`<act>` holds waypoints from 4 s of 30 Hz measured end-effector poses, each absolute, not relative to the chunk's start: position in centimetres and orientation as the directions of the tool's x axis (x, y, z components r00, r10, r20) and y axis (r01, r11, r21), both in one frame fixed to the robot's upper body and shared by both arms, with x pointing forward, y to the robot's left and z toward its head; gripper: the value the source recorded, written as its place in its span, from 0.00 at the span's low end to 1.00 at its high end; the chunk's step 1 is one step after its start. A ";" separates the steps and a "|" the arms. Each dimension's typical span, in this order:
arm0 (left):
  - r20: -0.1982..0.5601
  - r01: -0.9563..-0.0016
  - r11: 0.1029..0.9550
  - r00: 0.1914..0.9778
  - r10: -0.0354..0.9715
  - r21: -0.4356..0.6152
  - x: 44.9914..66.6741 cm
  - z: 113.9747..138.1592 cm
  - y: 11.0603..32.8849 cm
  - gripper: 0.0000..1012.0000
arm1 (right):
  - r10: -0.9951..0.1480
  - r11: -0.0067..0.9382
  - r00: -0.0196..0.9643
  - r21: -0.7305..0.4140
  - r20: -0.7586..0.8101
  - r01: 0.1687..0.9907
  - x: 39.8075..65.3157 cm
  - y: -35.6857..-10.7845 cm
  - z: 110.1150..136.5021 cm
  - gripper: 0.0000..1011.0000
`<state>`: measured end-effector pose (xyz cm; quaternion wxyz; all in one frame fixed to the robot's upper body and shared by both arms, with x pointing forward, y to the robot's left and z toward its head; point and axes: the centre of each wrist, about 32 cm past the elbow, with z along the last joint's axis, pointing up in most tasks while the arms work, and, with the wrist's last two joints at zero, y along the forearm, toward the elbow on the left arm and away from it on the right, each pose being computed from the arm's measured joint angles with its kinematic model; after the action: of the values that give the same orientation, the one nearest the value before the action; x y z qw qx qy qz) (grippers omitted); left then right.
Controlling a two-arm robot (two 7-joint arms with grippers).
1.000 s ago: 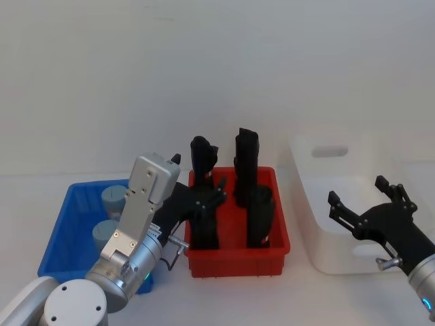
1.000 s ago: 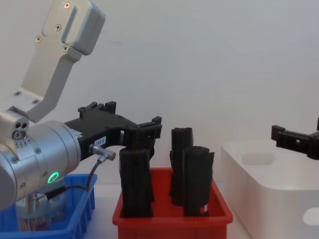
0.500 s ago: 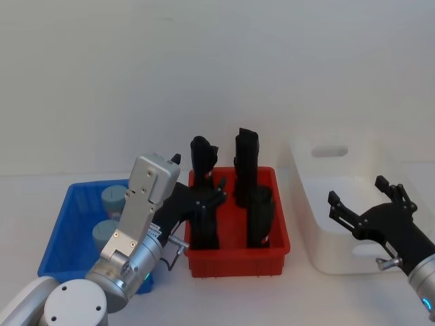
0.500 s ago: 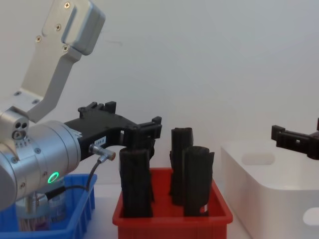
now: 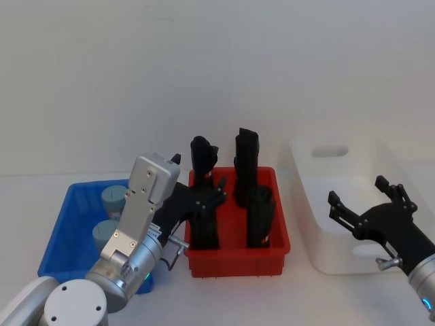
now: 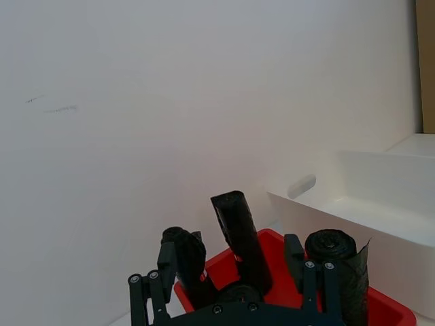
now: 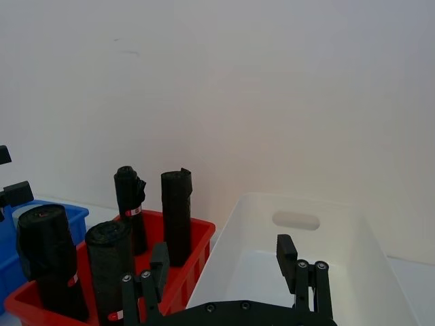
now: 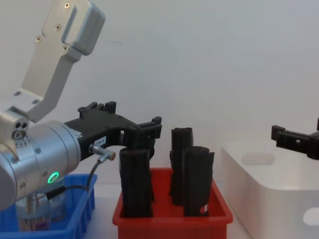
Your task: Pick the cotton swabs from the blue box and place them into the white box.
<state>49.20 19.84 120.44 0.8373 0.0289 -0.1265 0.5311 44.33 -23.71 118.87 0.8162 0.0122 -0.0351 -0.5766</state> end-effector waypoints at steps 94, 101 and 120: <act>0.242 -0.897 0.434 0.404 0.882 -0.086 49.2 120.4 19.8 0.99 | -0.626 0.736 0.733 -0.111 0.266 0.668 51.4 -24.5 121.4 0.99; 0.242 -0.897 0.434 0.404 0.882 -0.086 49.2 120.4 19.8 0.99 | -0.565 0.758 0.782 -0.210 0.262 0.618 53.5 -23.6 122.3 0.99; 0.242 -0.897 0.434 0.404 0.882 -0.086 49.2 120.4 19.8 0.99 | -0.582 0.729 0.788 -0.299 0.202 0.615 56.6 -21.3 123.4 0.99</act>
<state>49.20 19.84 120.44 0.8373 0.0288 -0.1264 0.5311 56.64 -21.26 123.37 0.9287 -0.1773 -0.0471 -0.3222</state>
